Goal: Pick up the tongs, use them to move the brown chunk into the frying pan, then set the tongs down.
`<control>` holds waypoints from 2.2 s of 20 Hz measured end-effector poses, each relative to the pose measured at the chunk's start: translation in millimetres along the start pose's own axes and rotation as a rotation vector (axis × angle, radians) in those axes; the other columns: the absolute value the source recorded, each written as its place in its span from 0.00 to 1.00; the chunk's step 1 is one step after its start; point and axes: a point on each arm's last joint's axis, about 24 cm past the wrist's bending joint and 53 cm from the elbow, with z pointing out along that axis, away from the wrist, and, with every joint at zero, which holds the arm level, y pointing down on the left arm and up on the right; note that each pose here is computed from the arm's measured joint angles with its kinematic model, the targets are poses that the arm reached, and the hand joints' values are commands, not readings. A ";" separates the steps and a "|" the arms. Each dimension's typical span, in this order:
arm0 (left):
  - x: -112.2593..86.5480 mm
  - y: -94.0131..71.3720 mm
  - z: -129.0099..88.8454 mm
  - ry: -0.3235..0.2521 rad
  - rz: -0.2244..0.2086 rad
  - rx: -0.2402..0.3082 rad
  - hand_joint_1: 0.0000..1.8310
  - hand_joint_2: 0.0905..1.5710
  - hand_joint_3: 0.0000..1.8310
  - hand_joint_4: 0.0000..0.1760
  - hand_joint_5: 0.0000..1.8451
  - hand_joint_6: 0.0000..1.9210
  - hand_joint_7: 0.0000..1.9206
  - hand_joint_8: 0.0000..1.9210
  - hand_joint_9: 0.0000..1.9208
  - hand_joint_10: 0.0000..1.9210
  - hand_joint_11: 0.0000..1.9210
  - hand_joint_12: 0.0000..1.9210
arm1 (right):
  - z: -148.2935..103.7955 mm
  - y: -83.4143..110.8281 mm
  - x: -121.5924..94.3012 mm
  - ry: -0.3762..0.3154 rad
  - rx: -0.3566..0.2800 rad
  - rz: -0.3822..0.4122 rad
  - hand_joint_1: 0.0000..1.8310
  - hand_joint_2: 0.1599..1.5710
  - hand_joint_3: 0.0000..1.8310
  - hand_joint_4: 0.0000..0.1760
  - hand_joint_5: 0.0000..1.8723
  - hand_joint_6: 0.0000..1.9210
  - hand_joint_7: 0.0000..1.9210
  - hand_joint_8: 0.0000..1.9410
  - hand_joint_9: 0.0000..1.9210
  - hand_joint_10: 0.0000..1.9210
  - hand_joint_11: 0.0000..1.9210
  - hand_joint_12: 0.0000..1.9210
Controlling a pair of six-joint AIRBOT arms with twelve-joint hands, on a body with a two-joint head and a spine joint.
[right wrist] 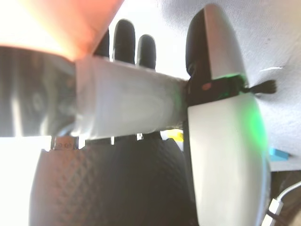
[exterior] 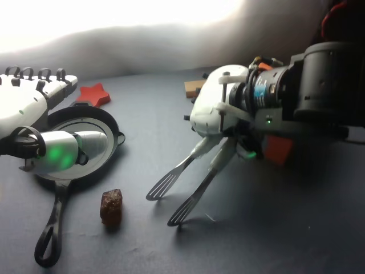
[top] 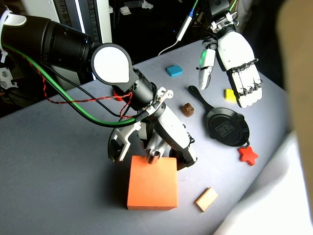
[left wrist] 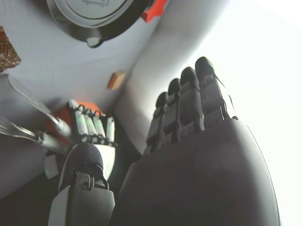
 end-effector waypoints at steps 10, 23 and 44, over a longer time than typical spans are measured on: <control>-7.6 5.7 2.4 -0.022 0.003 -0.013 0.00 0.76 0.00 0.00 0.02 0.00 0.04 0.00 0.04 0.00 0.00 0.13 | -35.5 -2.2 -31.0 -0.051 0.013 0.109 0.61 0.74 0.00 0.00 0.42 0.66 0.53 0.05 0.36 0.42 0.20 0.84; -39.1 17.6 9.6 -0.092 -0.025 -0.035 0.00 0.76 0.00 0.00 0.03 0.00 0.04 0.00 0.04 0.00 0.00 0.15 | -72.3 9.2 -52.6 -0.206 0.133 0.435 0.60 0.75 0.00 0.00 0.41 0.67 0.52 0.05 0.36 0.39 0.20 0.81; -67.8 6.9 19.2 -0.104 0.019 -0.027 0.00 0.77 0.00 0.00 0.03 0.00 0.05 0.00 0.05 0.00 0.00 0.16 | -38.4 46.4 -28.5 -0.156 0.119 0.436 0.61 0.71 0.00 0.00 0.41 0.23 0.51 0.02 0.35 0.36 0.17 0.81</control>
